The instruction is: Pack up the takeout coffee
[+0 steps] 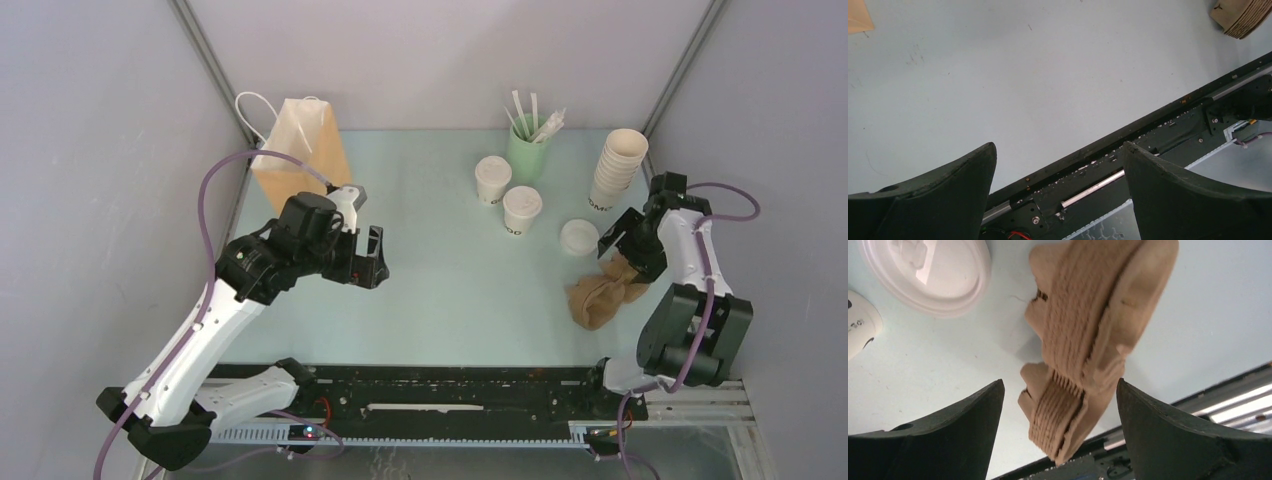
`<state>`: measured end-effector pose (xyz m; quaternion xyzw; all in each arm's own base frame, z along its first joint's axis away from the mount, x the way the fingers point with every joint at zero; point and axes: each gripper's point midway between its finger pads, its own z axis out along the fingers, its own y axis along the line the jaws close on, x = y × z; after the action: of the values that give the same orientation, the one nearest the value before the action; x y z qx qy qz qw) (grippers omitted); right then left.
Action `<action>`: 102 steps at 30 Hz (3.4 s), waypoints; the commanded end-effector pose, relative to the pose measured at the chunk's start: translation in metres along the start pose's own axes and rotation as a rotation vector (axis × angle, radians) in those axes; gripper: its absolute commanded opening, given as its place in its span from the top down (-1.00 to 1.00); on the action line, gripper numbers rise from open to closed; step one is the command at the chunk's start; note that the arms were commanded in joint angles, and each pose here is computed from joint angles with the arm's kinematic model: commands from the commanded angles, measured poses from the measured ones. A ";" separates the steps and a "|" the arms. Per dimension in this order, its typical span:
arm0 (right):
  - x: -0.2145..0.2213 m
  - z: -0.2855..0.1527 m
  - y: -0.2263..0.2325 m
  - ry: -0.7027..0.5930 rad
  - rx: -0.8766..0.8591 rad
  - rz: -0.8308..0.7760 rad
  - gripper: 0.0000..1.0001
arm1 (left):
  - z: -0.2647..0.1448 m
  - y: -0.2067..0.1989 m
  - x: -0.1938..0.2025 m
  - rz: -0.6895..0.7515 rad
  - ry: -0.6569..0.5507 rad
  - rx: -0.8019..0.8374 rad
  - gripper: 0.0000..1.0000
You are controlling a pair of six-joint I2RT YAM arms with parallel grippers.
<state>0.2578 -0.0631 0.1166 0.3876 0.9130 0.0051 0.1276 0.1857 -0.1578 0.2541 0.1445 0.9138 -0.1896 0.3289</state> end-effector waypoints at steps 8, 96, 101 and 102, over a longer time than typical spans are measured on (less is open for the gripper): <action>-0.031 0.022 -0.022 -0.064 0.400 -0.089 -0.32 | -0.004 0.001 -0.006 0.031 -0.014 -0.012 -1.00; 0.008 -0.005 -0.049 -0.035 0.216 1.158 -0.01 | 0.012 0.016 0.003 0.110 0.031 -0.112 -1.00; 0.006 -0.001 -0.054 0.026 0.233 1.123 0.07 | 0.012 0.013 0.003 0.108 0.030 -0.100 -1.00; 0.004 -0.007 -0.051 0.025 0.207 1.106 0.08 | 0.012 0.012 0.003 0.108 0.030 -0.096 -1.00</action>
<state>0.2203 -0.0958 0.1061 0.8247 0.5604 -0.0232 0.0728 0.1908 -0.1473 0.2217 0.1702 0.9304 -0.1138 0.3041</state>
